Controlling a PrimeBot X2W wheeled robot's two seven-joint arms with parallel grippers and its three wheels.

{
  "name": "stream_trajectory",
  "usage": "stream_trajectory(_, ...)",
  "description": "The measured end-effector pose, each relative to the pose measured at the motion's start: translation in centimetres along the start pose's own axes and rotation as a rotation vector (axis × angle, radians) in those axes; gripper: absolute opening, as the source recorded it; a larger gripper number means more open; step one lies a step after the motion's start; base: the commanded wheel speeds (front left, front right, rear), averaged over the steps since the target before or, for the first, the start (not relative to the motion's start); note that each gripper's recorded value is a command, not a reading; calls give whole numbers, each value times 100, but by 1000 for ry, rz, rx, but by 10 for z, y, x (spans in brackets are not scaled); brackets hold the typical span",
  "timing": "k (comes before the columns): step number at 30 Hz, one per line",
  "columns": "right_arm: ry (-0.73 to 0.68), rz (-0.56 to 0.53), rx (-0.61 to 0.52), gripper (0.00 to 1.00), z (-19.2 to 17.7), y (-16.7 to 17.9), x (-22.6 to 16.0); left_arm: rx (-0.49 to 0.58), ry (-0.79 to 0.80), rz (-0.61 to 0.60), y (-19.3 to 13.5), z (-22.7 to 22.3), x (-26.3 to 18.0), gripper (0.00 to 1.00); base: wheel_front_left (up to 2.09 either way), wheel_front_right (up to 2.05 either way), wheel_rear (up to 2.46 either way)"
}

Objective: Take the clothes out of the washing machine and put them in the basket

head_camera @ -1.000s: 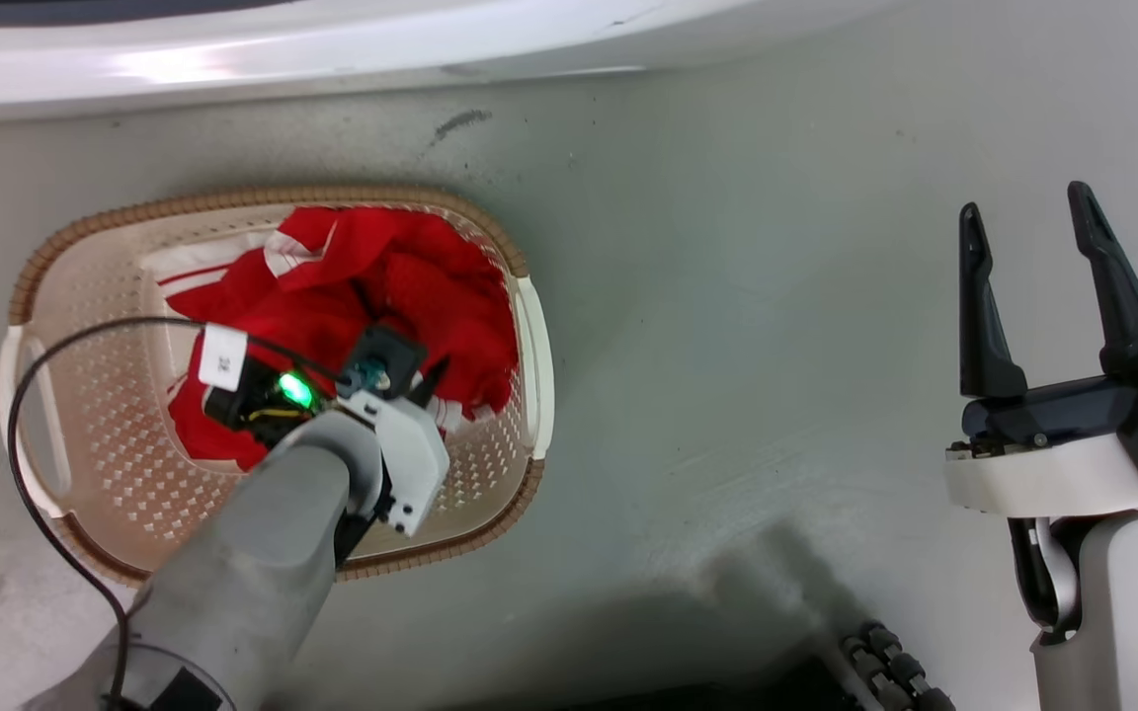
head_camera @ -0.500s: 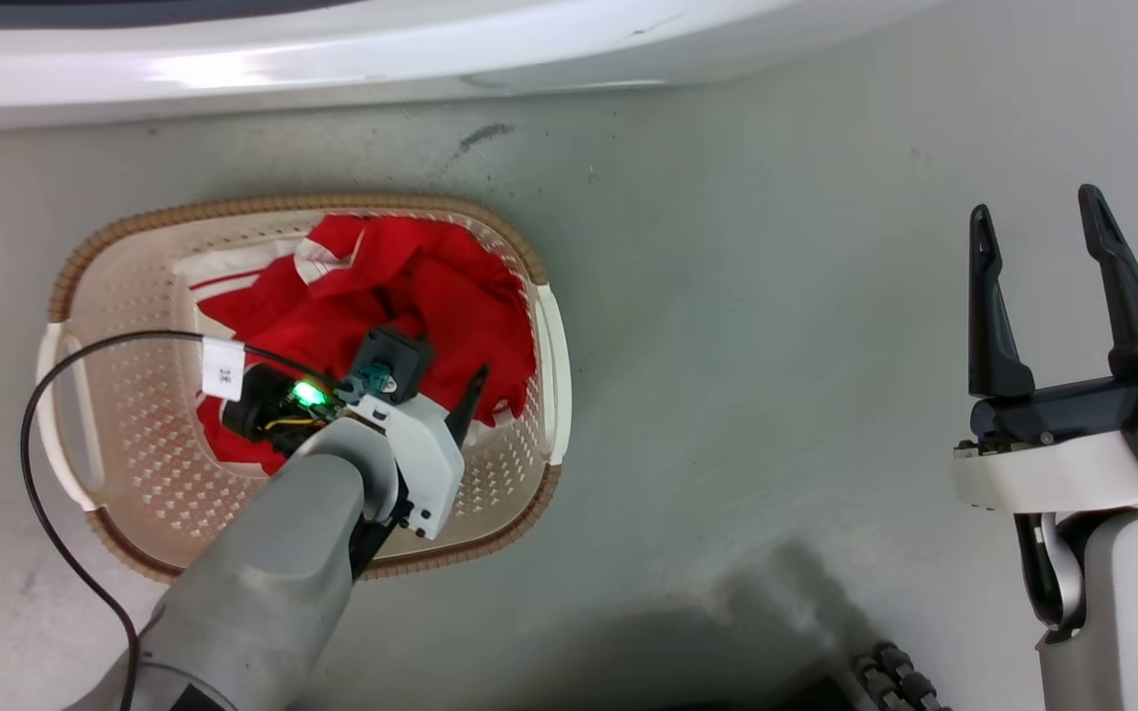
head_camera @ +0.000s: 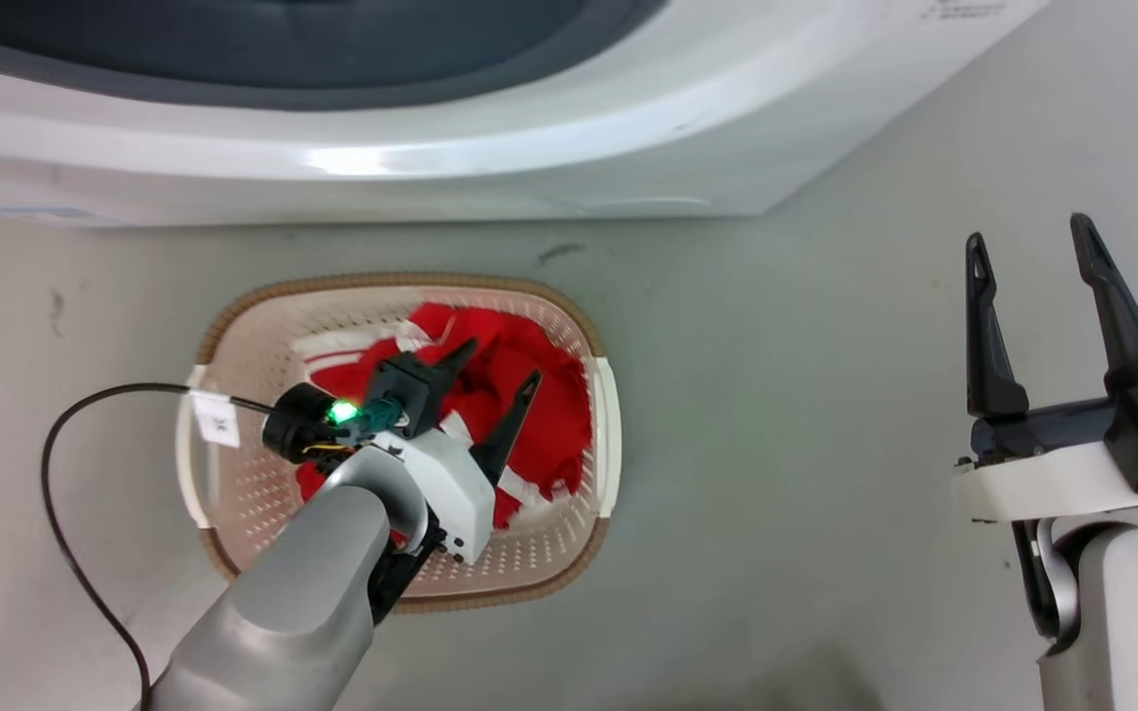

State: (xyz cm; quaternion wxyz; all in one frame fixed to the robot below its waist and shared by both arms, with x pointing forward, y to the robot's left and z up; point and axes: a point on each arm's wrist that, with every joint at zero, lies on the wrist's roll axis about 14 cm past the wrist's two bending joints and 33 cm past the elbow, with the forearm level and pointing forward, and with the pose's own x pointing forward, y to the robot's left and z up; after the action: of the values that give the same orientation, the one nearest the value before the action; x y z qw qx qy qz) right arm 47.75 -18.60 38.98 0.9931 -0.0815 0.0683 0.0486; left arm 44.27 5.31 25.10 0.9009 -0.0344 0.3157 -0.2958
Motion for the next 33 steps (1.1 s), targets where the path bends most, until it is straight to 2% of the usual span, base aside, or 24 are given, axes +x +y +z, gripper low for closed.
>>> stream_trajectory(9,-81,33,-3,100,38,13,-8,-26,-271,171,27,78,-62,100,0,0,0)
stream_trajectory(20,-175,62,-10,100,81,26,-23,-50,-657,458,59,158,-178,100,0,0,0)
stream_trajectory(26,-237,69,-3,100,104,29,-33,32,-797,571,59,184,-236,100,0,0,0)
stream_trajectory(33,-321,71,26,100,132,29,-44,97,-865,635,50,194,-269,100,0,0,0)
